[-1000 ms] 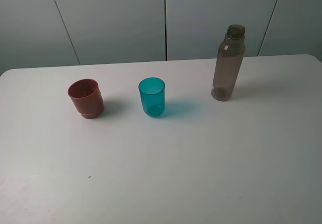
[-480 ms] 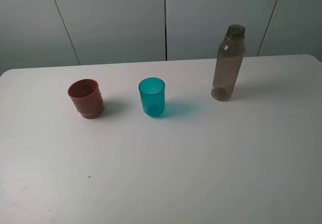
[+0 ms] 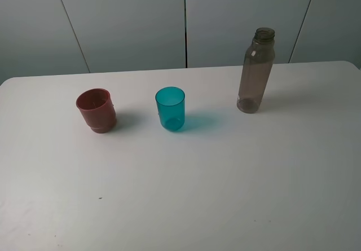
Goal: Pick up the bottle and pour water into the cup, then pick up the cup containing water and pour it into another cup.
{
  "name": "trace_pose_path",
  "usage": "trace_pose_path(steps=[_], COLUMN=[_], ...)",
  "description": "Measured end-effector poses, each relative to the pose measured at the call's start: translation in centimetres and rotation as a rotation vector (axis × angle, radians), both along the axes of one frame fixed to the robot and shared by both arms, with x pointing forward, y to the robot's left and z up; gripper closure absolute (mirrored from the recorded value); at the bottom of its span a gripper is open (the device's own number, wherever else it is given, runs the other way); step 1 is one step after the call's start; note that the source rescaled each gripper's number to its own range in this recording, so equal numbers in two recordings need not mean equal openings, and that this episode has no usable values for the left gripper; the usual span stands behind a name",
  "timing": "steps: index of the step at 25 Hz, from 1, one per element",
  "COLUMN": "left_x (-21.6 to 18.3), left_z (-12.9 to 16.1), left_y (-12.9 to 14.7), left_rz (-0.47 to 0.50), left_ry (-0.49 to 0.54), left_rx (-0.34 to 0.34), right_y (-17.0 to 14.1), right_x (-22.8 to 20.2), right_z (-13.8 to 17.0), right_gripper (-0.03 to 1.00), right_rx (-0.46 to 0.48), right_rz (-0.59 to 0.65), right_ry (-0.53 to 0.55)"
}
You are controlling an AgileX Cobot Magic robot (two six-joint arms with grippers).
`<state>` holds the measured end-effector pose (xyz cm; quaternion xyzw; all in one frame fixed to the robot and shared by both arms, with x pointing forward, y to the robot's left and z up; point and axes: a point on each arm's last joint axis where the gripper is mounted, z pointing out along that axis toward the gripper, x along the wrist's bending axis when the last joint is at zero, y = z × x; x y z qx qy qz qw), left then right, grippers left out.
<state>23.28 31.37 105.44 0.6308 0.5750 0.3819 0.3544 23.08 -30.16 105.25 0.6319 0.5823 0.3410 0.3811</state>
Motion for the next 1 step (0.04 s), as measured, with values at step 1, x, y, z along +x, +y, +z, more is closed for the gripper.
trace_pose_path(steps=[1], left_x=[0.00], left_z=[0.00], left_y=[0.00], left_rz=[0.000], left_ry=[0.000], left_rx=[0.000], right_y=[0.00], right_x=[0.00], right_z=[0.00], right_gripper=[-0.03], right_rx=[0.000], right_rz=[0.000], right_ry=[0.000])
